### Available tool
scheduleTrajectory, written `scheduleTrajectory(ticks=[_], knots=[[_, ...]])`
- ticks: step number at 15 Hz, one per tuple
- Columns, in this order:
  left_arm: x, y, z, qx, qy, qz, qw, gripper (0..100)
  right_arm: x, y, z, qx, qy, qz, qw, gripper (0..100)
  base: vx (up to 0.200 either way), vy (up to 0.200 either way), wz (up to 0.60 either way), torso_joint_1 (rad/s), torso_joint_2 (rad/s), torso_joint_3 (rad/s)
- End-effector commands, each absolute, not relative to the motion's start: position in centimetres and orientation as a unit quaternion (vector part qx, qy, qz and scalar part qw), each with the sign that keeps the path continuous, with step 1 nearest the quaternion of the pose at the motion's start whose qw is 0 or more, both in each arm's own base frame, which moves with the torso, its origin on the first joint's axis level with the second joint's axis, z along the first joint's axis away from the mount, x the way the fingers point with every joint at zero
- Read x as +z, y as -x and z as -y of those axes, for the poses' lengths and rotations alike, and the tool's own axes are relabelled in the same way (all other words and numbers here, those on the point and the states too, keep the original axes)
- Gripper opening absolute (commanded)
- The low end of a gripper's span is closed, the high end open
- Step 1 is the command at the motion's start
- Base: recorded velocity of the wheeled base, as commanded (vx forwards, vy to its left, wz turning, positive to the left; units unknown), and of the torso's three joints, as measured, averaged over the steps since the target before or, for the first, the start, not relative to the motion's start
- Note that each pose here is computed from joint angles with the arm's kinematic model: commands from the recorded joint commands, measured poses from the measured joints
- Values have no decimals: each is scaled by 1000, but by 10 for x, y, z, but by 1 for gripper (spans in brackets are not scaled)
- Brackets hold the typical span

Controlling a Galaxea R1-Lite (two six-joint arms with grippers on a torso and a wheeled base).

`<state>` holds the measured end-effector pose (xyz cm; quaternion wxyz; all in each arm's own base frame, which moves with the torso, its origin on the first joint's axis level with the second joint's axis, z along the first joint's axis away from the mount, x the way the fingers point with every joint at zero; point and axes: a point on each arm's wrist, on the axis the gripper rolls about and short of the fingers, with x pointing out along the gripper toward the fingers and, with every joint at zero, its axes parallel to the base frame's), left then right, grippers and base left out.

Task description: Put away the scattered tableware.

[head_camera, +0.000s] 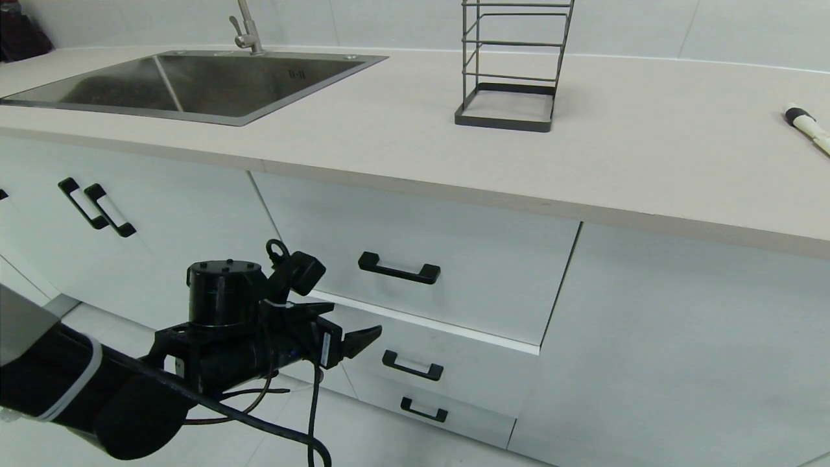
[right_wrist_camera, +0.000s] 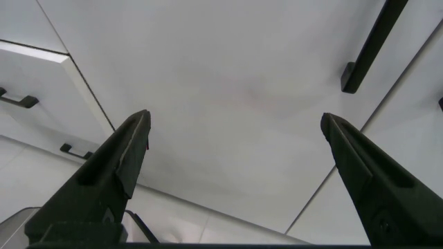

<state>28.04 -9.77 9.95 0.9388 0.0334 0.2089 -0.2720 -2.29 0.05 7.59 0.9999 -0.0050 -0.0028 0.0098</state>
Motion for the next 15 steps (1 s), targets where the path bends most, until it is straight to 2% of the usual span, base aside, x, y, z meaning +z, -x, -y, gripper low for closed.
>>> scheduleTrajectory(ticks=[1, 6, 9, 11, 12, 13, 14, 15], knots=[[94, -280, 98, -271, -34, -217, 937, 100, 76, 23, -1, 10, 5, 2, 1000, 100, 0, 0, 0, 0, 0, 0], [104, -254, 92, -272, -37, -207, 939, 100, 76, 23, -1, 10, 5, 2, 1000, 100, 0, 0, 0, 0, 0, 0], [129, -200, 73, -274, -35, -147, 950, 100, 76, 23, -1, 10, 5, 2, 1000, 100, 0, 0, 0, 0, 0, 0], [149, -149, 55, -273, -32, -79, 958, 100, 76, 23, -1, 10, 5, 2, 1000, 100, 0, 0, 0, 0, 0, 0], [159, -118, 44, -270, -30, -25, 962, 100, 76, 23, -1, 10, 5, 2, 1000, 100, 0, 0, 0, 0, 0, 0], [161, -108, 41, -269, -29, -11, 963, 100, 76, 23, -1, 10, 5, 2, 1000, 100, 0, 0, 0, 0, 0, 0], [163, -78, 29, -257, -28, 27, 966, 100, 76, 23, -1, 10, 5, 2, 1000, 100, 0, 0, 0, 0, 0, 0], [159, -60, 23, -251, -29, 39, 967, 100, 76, 23, -1, 10, 5, 2, 1000, 100, 0, 0, 0, 0, 0, 0]])
